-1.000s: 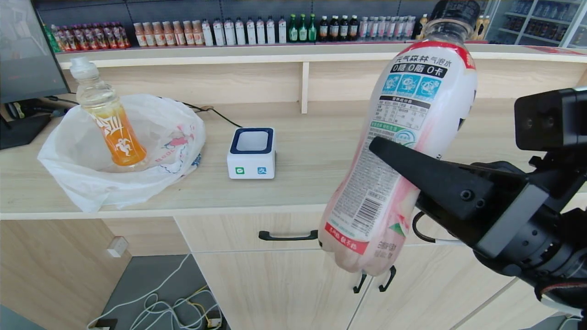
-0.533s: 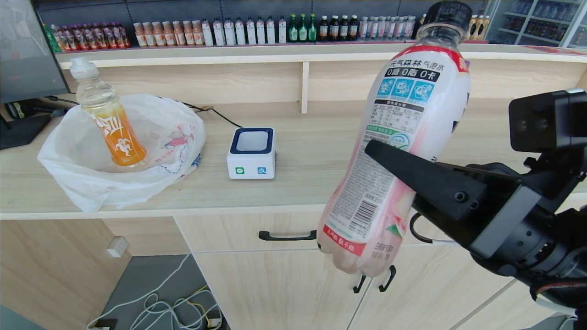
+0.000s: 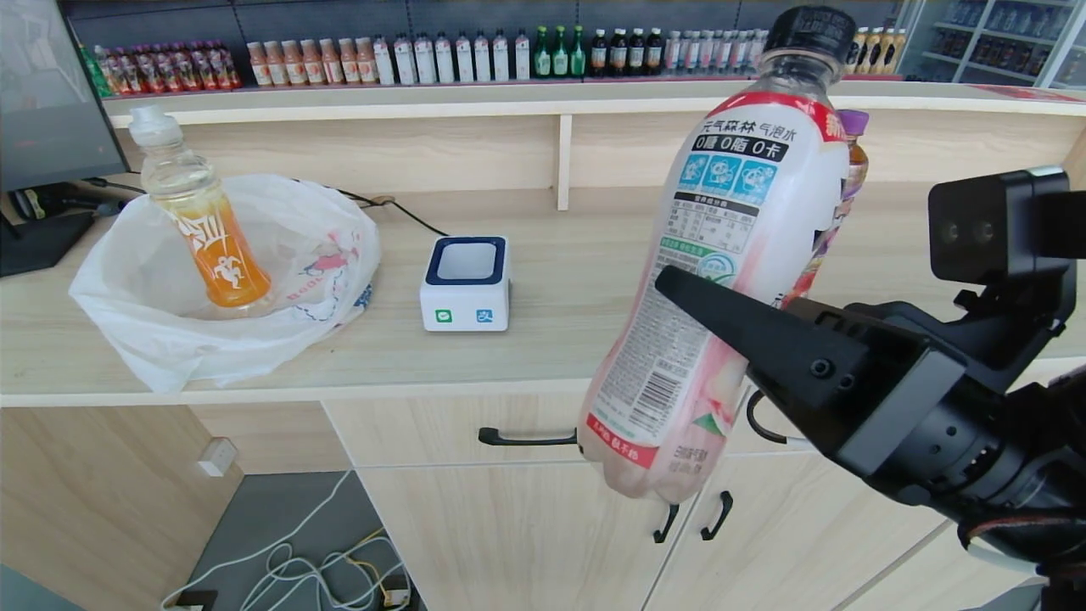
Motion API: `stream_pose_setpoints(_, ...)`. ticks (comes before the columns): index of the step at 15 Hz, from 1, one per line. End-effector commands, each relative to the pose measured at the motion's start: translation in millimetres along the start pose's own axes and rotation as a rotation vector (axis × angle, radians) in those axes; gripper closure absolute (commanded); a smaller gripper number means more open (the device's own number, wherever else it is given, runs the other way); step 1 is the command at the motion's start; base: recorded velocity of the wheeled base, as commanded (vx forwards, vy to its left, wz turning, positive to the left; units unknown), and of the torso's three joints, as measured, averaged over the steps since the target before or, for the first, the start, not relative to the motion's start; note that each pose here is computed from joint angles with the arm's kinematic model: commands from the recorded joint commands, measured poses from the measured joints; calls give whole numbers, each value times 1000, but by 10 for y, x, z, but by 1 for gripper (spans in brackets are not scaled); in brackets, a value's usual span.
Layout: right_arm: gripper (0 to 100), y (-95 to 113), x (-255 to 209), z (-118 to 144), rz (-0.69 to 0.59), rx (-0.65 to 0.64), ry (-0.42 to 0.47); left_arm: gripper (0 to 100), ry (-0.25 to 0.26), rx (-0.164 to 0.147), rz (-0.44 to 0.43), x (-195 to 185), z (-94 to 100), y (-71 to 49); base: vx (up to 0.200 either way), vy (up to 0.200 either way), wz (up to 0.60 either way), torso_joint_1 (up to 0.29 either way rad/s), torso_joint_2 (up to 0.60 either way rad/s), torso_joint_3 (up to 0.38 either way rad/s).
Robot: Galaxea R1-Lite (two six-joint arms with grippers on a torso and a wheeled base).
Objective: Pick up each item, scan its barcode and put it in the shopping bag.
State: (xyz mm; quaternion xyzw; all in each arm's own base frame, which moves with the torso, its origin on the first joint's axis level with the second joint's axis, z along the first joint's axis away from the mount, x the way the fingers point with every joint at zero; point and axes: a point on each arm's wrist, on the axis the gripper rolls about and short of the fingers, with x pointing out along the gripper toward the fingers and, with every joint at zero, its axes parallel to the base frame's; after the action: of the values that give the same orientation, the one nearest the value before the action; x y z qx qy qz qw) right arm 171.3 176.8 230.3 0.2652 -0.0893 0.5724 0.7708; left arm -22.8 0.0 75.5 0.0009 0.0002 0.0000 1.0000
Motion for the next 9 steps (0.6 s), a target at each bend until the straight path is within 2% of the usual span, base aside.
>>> stream_pose_setpoints(1,100,-26,21,21,-1,-23,-9,0,0,0,0,0,0,0,0,0,0,0,0,0)
stream_pose_setpoints(6,100,-105,38,-19,-26,-150,2,0,0,0,0,0,0,0,0,0,0,0,0,0)
stream_pose_setpoints(9,100,-126,34,-37,-102,-271,-14,0,0,0,0,0,0,0,0,0,0,0,0,0)
